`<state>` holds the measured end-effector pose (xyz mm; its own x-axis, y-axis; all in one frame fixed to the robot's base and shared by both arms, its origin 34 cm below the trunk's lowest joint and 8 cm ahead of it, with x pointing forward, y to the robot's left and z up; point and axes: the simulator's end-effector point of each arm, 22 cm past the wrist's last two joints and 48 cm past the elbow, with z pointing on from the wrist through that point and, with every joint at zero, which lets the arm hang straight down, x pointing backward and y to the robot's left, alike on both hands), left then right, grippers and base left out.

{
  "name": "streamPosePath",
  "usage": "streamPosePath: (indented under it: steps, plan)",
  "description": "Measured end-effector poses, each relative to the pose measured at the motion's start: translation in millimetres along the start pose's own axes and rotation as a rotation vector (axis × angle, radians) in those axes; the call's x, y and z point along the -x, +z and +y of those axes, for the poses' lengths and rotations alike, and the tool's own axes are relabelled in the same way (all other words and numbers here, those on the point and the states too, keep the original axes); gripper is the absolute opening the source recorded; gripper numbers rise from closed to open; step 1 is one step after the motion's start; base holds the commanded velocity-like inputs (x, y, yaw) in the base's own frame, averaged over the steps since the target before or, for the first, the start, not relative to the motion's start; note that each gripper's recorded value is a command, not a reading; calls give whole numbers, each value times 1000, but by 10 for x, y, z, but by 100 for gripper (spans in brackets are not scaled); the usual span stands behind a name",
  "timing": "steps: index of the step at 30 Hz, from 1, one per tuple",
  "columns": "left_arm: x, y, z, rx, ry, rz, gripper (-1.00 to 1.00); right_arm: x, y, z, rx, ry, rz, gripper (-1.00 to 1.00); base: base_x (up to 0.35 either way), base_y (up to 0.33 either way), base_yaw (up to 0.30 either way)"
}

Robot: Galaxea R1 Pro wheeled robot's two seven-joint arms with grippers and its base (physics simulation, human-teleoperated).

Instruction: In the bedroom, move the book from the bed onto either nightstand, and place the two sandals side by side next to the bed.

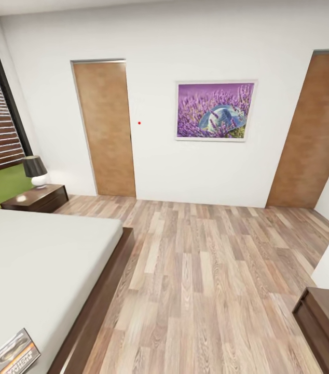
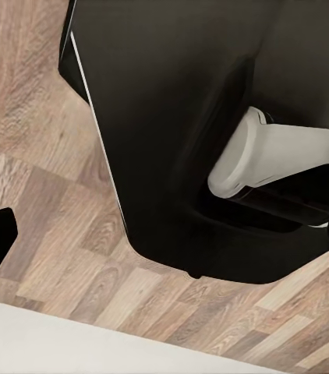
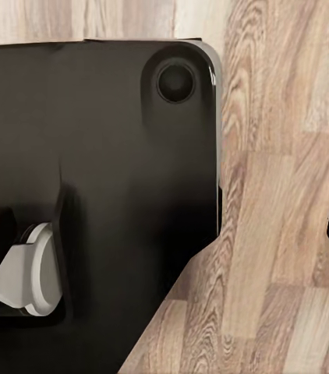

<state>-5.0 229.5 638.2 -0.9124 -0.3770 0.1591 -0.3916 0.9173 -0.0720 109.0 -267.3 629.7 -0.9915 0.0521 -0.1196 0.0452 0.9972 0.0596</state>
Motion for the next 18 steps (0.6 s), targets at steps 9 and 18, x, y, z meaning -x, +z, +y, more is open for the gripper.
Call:
streamPosePath:
  steps: [9, 18]
  plan:
    - [-1, 0, 1, 0, 0, 0, 100, 3, 0, 3, 0, 0, -1, 100, 258, -198, 81]
    - [-4, 0, 3, 1, -1, 1, 100, 5, 0, 3, 1, 0, -1, 100, 259, -108, 23]
